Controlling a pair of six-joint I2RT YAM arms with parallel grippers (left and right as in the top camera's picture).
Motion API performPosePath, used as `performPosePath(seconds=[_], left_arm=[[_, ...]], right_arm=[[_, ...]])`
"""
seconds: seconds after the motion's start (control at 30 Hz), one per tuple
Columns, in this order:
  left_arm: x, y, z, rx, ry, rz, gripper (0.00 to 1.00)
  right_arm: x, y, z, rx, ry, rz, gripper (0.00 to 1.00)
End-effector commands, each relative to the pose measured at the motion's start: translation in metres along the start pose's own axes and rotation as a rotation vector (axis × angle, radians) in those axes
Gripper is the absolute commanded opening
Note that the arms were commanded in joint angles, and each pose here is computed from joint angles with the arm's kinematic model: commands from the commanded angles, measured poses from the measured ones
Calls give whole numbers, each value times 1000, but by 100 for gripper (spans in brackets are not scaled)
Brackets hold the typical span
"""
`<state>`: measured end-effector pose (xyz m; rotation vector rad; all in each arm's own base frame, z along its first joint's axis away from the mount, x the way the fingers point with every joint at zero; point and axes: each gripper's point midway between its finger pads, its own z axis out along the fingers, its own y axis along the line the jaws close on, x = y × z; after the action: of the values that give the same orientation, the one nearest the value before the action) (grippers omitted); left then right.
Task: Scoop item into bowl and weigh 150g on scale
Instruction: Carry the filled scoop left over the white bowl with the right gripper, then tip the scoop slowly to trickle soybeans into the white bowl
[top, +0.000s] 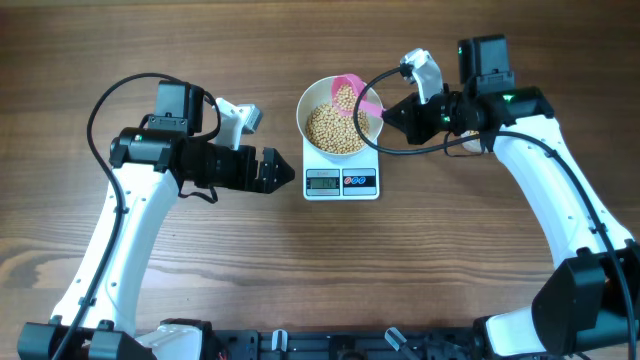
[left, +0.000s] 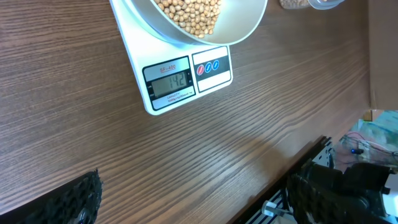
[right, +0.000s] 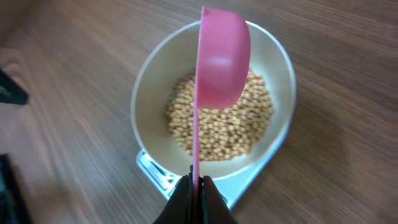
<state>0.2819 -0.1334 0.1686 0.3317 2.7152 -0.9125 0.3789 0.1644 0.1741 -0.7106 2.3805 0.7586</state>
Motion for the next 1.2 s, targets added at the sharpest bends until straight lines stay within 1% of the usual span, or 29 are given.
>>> performPosePath(seconds=[0.0,0.07,0.17,0.4,0.53,0.83,0.9,1.17], left_arm=[[2,-1,1,17,3,12,100],[2,-1,1,17,3,12,100],[2,-1,1,17,3,12,100],[2,-1,1,17,3,12,100],[2,-1,1,17,3,12,100],[2,-1,1,17,3,12,100],[2,-1,1,17,3,12,100],[2,-1,1,17,3,12,100]], right_arm=[[2,-2,3,9,10,-35,4],[2,2,3,4,10,-46,4],[4,-5,5,63,30,-72,4],[2,-2,4,61,26,-74,4],[5,-13,5,146,57,-132,4],[-3,8,8,119,39,-192,4],[-3,5,8,147,46,-199,4],[-7,9,5,139,30,-194,4]])
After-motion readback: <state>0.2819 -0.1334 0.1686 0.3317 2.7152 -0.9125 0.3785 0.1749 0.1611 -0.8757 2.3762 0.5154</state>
